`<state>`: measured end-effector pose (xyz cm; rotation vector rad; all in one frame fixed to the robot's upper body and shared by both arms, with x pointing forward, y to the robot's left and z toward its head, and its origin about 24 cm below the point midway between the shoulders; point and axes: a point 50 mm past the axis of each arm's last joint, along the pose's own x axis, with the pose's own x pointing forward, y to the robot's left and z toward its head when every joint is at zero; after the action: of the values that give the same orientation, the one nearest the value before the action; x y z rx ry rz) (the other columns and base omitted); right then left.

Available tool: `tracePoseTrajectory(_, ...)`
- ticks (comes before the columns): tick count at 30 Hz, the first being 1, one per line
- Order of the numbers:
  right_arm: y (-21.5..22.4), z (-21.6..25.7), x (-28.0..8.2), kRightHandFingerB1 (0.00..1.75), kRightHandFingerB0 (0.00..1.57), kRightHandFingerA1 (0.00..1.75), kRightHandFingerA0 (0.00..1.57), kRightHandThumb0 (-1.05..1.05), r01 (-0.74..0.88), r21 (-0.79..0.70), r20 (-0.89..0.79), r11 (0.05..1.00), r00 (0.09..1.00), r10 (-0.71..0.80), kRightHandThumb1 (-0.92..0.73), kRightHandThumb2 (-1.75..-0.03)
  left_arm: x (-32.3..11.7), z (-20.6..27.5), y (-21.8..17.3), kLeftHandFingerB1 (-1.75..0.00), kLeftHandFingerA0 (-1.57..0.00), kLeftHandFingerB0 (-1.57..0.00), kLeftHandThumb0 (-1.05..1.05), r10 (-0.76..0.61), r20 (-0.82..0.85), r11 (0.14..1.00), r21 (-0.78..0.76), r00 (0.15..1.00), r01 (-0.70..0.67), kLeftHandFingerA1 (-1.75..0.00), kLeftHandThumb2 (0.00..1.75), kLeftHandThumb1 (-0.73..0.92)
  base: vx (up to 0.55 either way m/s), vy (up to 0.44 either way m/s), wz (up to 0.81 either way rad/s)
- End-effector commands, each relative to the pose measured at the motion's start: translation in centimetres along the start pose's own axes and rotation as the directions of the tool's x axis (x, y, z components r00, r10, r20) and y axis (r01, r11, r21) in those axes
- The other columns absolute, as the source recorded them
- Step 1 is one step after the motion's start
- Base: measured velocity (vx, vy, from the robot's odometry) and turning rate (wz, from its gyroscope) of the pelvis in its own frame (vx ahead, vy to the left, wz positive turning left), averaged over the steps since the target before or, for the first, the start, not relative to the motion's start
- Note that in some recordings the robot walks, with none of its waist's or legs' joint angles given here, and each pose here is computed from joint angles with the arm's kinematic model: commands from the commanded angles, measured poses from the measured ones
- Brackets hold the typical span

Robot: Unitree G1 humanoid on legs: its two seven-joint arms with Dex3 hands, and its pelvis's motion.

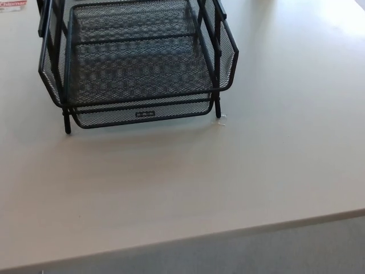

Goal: The robot uses its right hand to press on the stapler that is in the middle of the desk

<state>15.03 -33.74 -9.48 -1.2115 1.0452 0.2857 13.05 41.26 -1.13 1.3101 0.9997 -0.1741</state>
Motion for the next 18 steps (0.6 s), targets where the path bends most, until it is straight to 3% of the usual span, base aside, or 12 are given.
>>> tracePoseTrajectory(1,-1.6,-2.3,-0.5,0.36,0.03,0.42,0.04,-0.87,0.057,-0.092,-0.019,0.994,0.998,-0.059,-0.53,-0.89,-0.5,-0.5,0.8,-0.13,-0.02,-0.07,-0.83,-0.030,-0.026,0.989,0.143,0.999,0.034,-0.24,0.98,0.58,0.00,0.000,0.00)
tracePoseTrajectory(4,-1.7,-2.7,-0.6,0.38,0.00,0.46,0.09,-0.76,0.063,-0.107,-0.022,0.992,0.998,-0.066,-0.49,-0.91,-0.4,-0.5,0.8,-0.13,-0.03,-0.07,-0.81,-0.034,-0.037,0.988,0.152,0.999,0.039,-0.22,0.97,0.58,0.00,0.000,0.00)
tracePoseTrajectory(5,-1.9,-3.0,-0.8,0.49,0.00,0.50,0.00,-0.39,0.075,-0.079,-0.030,0.994,0.997,-0.077,-0.29,-0.92,-0.4,-0.5,0.8,-0.14,-0.02,-0.05,-0.80,-0.035,-0.040,0.987,0.153,0.999,0.041,-0.22,0.98,0.58,0.00,0.000,0.00)
tracePoseTrajectory(6,-2.1,-3.3,-0.9,0.49,0.00,0.50,0.00,-0.38,0.094,-0.019,-0.032,0.995,0.995,-0.095,-0.27,-0.91,-0.4,-0.5,0.8,-0.14,-0.02,-0.04,-0.81,-0.038,-0.040,0.988,0.151,0.998,0.044,-0.22,0.98,0.58,0.00,0.000,0.00)
tracePoseTrajectory(7,-2.4,-3.6,-1.1,0.40,0.04,0.42,0.05,-0.75,0.106,-0.004,-0.032,0.994,0.994,-0.106,-0.47,-0.88,-0.4,-0.5,0.8,-0.12,-0.03,-0.07,-0.84,-0.036,-0.037,0.988,0.149,0.999,0.042,-0.20,0.98,0.59,0.00,0.000,0.00)
tracePoseTrajectory(9,-2.8,-3.5,-1.1,0.34,0.03,0.37,0.04,-0.83,0.119,-0.002,-0.023,0.993,0.993,-0.119,-0.52,-0.86,-0.4,-0.6,1.0,-0.13,-0.02,-0.06,-0.82,-0.027,-0.040,0.988,0.149,0.999,0.033,-0.22,0.98,0.58,0.00,0.000,0.00)
tracePoseTrajectory(11,-3.6,-4.2,-1.5,0.38,0.09,0.41,0.08,-0.84,0.158,0.043,-0.024,0.987,0.987,-0.157,-0.51,-0.84,-0.4,-0.6,1.1,-0.13,-0.02,-0.07,-0.82,-0.025,-0.039,0.989,0.143,0.999,0.030,-0.22,0.97,0.58,0.00,0.000,0.00)
tracePoseTrajectory(12,-4.6,-5.0,-2.0,0.25,0.09,0.27,0.11,-0.76,0.166,0.031,-0.031,0.986,0.986,-0.165,-0.56,-0.64,-0.4,-0.6,1.1,-0.17,0.00,0.00,-0.78,-0.022,-0.036,0.988,0.149,0.999,0.027,-0.27,0.98,0.57,0.00,0.000,0.00)
tracePoseTrajectory(16,-5.5,-5.9,-2.7,0.26,0.11,0.26,0.12,-0.74,0.195,0.027,-0.027,0.981,0.981,-0.194,-0.57,-0.61,-0.5,-0.6,1.1,-0.18,0.00,0.00,-0.78,-0.018,-0.033,0.989,0.147,0.999,0.022,-0.27,0.97,0.56,0.00,0.000,0.00)
tracePoseTrajectory(17,-5.9,-6.5,-3.1,0.36,0.04,0.36,0.04,-0.83,0.218,0.032,-0.027,0.976,0.976,-0.217,-0.51,-0.84,-0.4,-0.7,1.1,-0.13,-0.02,-0.07,-0.82,-0.020,-0.041,0.988,0.152,0.999,0.026,-0.23,0.97,0.58,0.00,0.000,0.00)
tracePoseTrajectory(18,-6.1,-6.9,-3.4,0.37,0.10,0.34,0.05,-0.86,0.232,0.053,-0.024,0.971,0.973,-0.231,-0.51,-0.82,-0.4,-0.7,1.1,-0.18,0.00,0.00,-0.78,-0.018,-0.042,0.987,0.157,0.999,0.025,-0.27,0.98,0.57,0.00,0.000,0.00)
